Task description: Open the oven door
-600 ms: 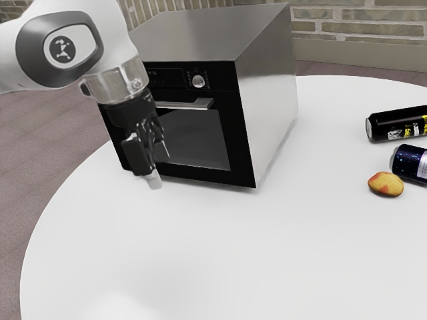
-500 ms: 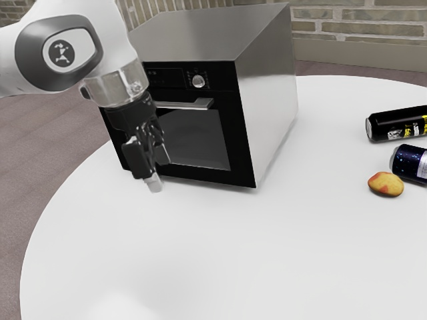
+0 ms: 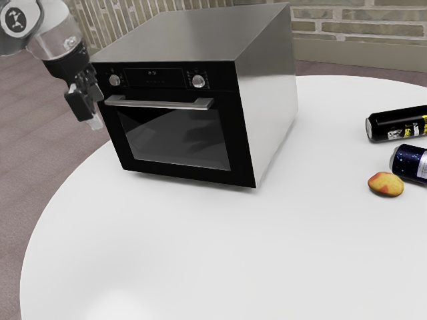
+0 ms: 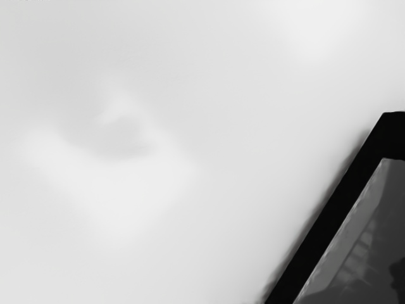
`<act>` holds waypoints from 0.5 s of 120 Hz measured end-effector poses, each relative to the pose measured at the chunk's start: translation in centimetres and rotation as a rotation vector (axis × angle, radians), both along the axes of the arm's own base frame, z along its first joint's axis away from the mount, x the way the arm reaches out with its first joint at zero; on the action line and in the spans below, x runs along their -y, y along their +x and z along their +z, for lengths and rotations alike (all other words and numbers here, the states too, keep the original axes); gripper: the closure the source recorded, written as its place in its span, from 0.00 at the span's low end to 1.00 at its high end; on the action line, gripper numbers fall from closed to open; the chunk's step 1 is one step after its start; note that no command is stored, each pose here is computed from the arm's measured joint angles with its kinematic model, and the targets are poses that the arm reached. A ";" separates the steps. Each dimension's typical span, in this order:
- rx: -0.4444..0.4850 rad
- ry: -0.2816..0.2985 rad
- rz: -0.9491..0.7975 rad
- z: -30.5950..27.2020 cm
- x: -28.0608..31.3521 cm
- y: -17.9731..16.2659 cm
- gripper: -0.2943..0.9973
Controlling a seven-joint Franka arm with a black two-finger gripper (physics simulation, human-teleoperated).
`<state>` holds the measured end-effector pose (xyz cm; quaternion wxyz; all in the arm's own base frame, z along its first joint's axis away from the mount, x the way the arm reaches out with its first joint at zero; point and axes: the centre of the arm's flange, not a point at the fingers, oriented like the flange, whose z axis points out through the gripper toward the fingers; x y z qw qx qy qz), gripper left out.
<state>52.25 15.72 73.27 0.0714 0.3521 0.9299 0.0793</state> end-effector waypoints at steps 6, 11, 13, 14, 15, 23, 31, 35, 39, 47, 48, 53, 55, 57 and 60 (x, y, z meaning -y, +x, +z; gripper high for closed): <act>0.014 0.013 -0.046 -0.7 -0.9 0.4 0.23; 0.025 0.025 -0.082 -1.5 -1.8 1.1 0.24; 0.031 0.029 -0.098 -1.7 -2.1 1.4 0.24; 0.034 0.031 -0.106 -1.9 -2.2 1.5 0.24; 0.037 0.034 -0.114 -2.0 -2.4 1.6 0.24; 0.064 0.050 -0.186 -2.9 -2.9 2.5 0.24; 0.096 0.065 -0.266 -3.9 -2.4 3.5 0.24; 0.115 0.077 -0.308 -4.2 -1.9 4.1 0.24; 0.130 0.088 -0.353 -4.5 -1.2 4.8 0.24; 0.159 0.113 -0.443 -5.3 0.3 6.4 0.24; 0.163 0.116 -0.454 -5.4 0.5 6.6 0.24; 0.186 0.127 -0.504 -5.6 1.4 7.4 0.24; 0.196 0.132 -0.521 -5.6 1.7 7.7 0.24; 0.205 0.137 -0.537 -5.6 1.8 7.9 0.24; 0.217 0.145 -0.558 -5.7 1.9 8.2 0.24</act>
